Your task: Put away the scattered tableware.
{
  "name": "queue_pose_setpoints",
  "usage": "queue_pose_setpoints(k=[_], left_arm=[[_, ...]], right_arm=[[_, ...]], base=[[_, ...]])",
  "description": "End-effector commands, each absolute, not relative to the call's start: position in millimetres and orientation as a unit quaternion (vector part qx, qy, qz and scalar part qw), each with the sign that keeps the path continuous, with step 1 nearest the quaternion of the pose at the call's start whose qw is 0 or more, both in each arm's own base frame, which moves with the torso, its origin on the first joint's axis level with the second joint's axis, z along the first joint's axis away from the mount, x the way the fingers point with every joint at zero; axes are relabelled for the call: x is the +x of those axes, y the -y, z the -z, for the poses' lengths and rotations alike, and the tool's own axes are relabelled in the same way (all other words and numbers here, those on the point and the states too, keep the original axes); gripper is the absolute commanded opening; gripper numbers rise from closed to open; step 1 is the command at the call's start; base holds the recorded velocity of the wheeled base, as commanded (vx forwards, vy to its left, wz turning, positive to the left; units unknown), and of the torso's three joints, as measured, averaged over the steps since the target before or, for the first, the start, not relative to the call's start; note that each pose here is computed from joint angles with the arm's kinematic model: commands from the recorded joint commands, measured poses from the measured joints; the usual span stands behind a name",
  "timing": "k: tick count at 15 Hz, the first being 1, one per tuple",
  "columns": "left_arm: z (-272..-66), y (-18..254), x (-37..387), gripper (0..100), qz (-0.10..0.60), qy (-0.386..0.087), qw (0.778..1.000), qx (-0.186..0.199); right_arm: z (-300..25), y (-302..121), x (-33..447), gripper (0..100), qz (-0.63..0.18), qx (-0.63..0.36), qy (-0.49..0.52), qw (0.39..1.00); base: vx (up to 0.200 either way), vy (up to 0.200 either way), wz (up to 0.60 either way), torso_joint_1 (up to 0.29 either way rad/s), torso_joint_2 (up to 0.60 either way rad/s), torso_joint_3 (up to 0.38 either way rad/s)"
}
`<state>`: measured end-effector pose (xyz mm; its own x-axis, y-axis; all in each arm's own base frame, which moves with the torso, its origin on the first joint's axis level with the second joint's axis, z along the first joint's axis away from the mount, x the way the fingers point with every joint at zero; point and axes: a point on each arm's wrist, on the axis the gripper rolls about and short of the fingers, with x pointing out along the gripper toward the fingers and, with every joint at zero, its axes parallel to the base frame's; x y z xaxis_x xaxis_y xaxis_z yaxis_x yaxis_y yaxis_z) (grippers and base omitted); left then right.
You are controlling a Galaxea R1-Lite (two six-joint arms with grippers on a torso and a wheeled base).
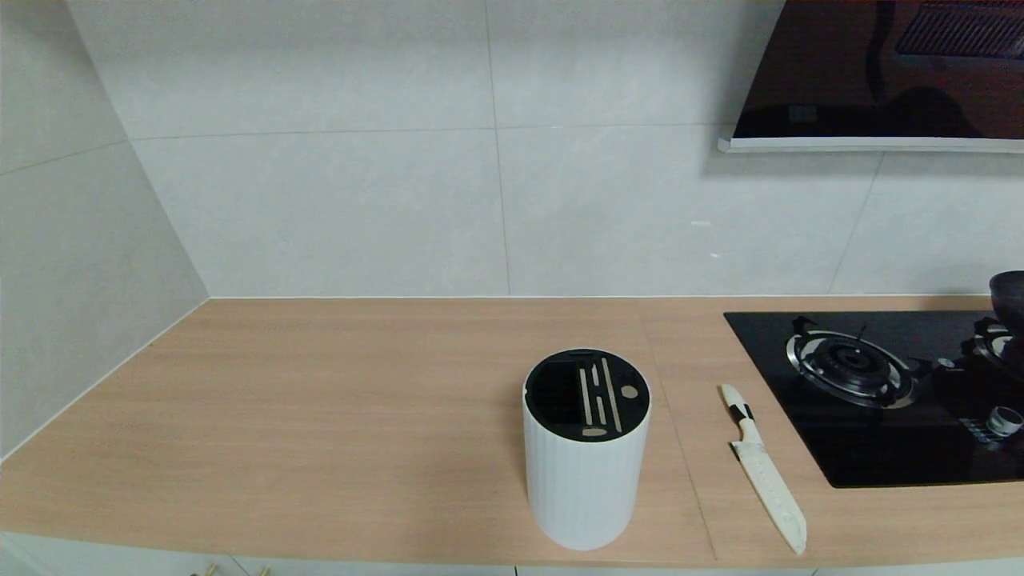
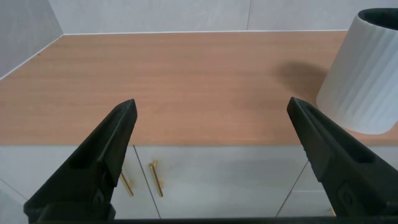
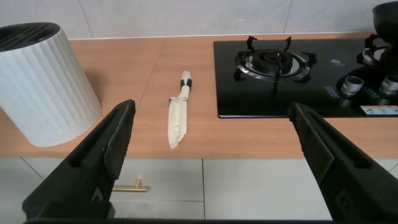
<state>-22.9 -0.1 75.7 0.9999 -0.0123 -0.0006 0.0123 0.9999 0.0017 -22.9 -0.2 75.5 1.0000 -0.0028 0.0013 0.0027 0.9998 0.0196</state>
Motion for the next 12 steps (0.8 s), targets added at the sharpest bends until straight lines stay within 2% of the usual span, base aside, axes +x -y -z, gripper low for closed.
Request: queue_pose_setpoints(k=[1,5,7,9,12], left_arm=[[-75.7,0.1,-22.9,100,0.006,0.0,1.0,0.001],[-75.6,0.1,-22.9,100,0.006,-0.001,1.0,0.002],[-75.6,0.1,-22.9,100,0.006,-0.001,1.0,0.002],[-75.7,0.1,-22.9,100,0.006,0.0,1.0,0.002],[-75.6,0.1,-22.9,100,0.006,-0.001,1.0,0.002]], right_arm=[[-75.5,0.1,-22.8,100,0.002,0.01,0.0,1.0],[-75.6,0.1,-22.8,100,0.002,0.01,0.001,1.0],[-98.9,-0.6,-26.4,100,-0.021,0.019,0.064,0.998],[-107.4,-1.9,-19.4,100,-0.052,0.02,0.03,0.998],[-117.9,-3.6,5.7,100,-0.082,0.027,-0.074,0.994]], base=[[0.0,0.0,0.0,0.0,0.0,0.0],[0.0,0.0,0.0,0.0,0.0,0.0],[0.0,0.0,0.0,0.0,0.0,0.0],[0.0,0.0,0.0,0.0,0.0,0.0],[0.0,0.0,0.0,0.0,0.0,0.0]])
